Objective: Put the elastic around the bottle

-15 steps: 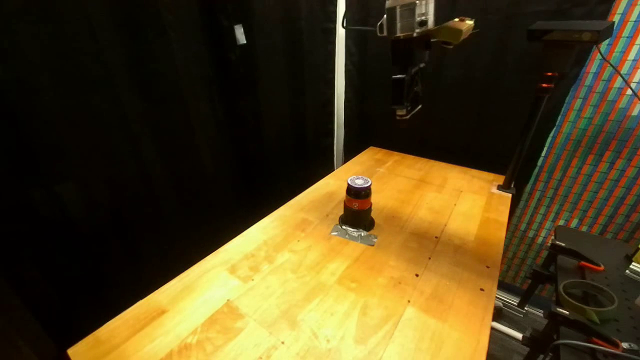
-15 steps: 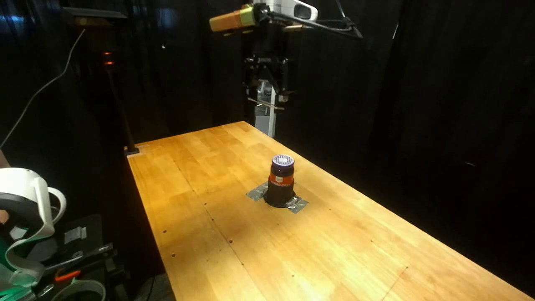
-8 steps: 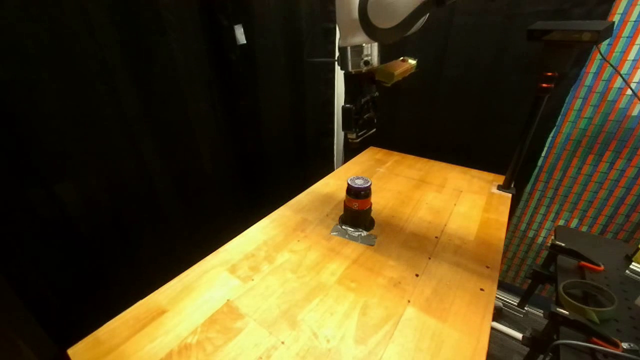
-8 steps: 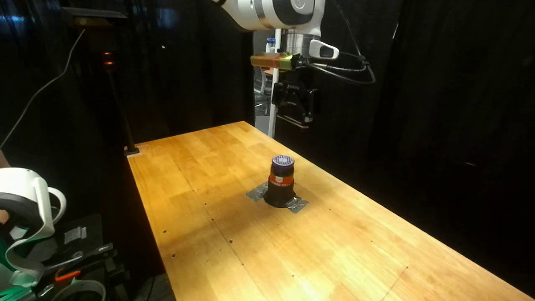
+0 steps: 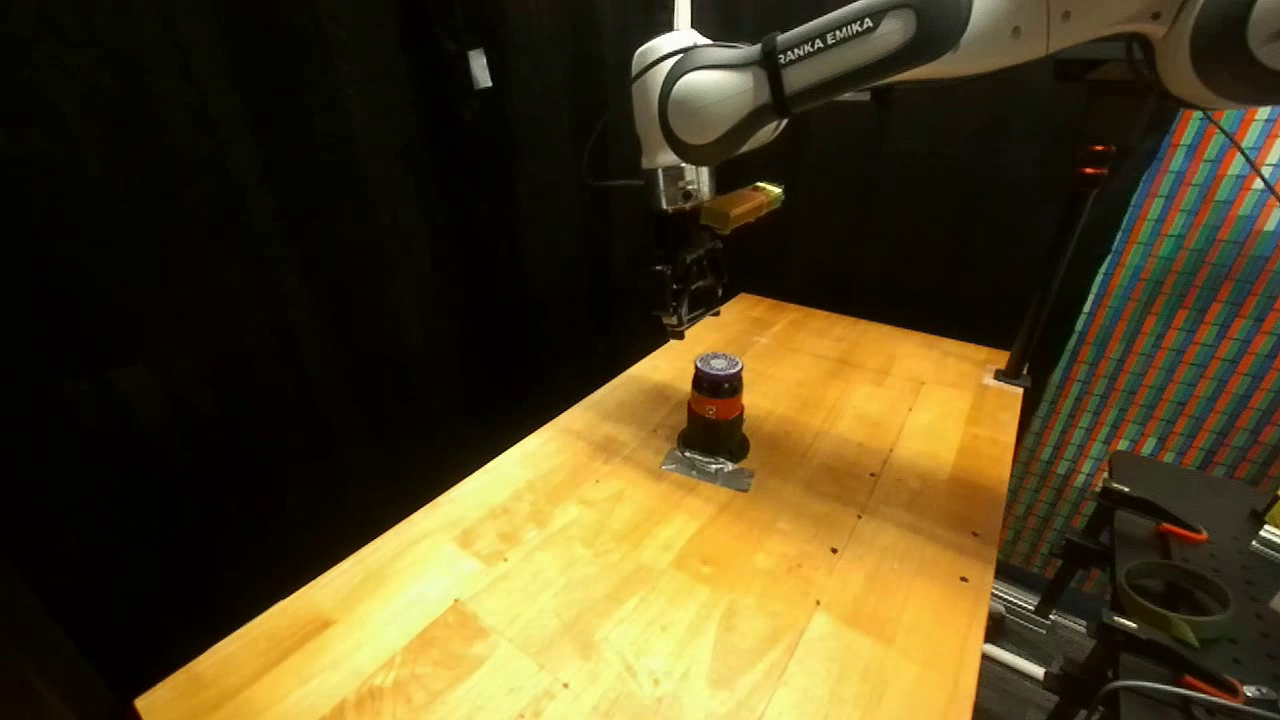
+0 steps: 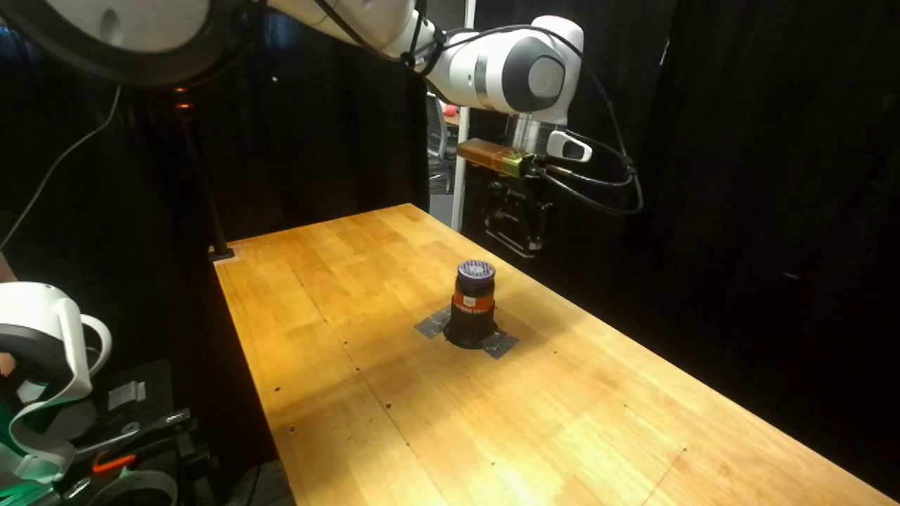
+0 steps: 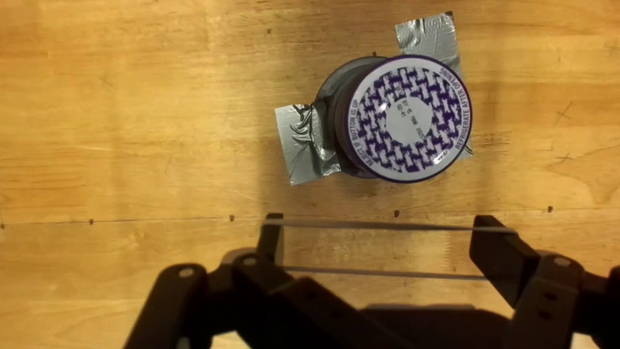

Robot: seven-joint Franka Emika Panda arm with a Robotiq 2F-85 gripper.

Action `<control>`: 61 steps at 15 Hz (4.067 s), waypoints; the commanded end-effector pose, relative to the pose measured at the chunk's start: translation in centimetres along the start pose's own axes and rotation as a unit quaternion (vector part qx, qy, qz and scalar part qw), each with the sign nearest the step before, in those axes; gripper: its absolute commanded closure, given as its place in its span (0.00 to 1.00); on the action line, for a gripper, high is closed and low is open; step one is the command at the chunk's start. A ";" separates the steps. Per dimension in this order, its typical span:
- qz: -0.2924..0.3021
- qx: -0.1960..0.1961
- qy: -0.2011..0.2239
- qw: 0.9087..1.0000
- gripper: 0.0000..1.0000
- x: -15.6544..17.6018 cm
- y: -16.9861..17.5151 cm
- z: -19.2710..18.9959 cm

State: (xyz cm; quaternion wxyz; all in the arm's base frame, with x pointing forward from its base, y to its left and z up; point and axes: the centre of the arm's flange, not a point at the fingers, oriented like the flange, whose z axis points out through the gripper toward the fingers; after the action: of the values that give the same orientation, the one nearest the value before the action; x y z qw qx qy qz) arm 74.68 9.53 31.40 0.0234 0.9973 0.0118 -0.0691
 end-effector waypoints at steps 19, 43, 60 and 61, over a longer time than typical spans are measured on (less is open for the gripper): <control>0.007 0.057 -0.079 0.995 0.00 0.7 -0.4 5.1; 0.000 0.035 -0.119 0.992 0.00 -3.1 -1.0 5.9; -0.006 0.033 -0.057 0.998 0.25 -12.8 -1.0 8.9; -0.003 0.033 -0.037 0.999 0.25 -13.1 -0.8 9.0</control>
State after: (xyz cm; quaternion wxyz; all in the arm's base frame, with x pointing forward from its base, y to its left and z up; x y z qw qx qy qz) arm 65.73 10.48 23.86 -0.0089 0.9900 0.0126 -0.1403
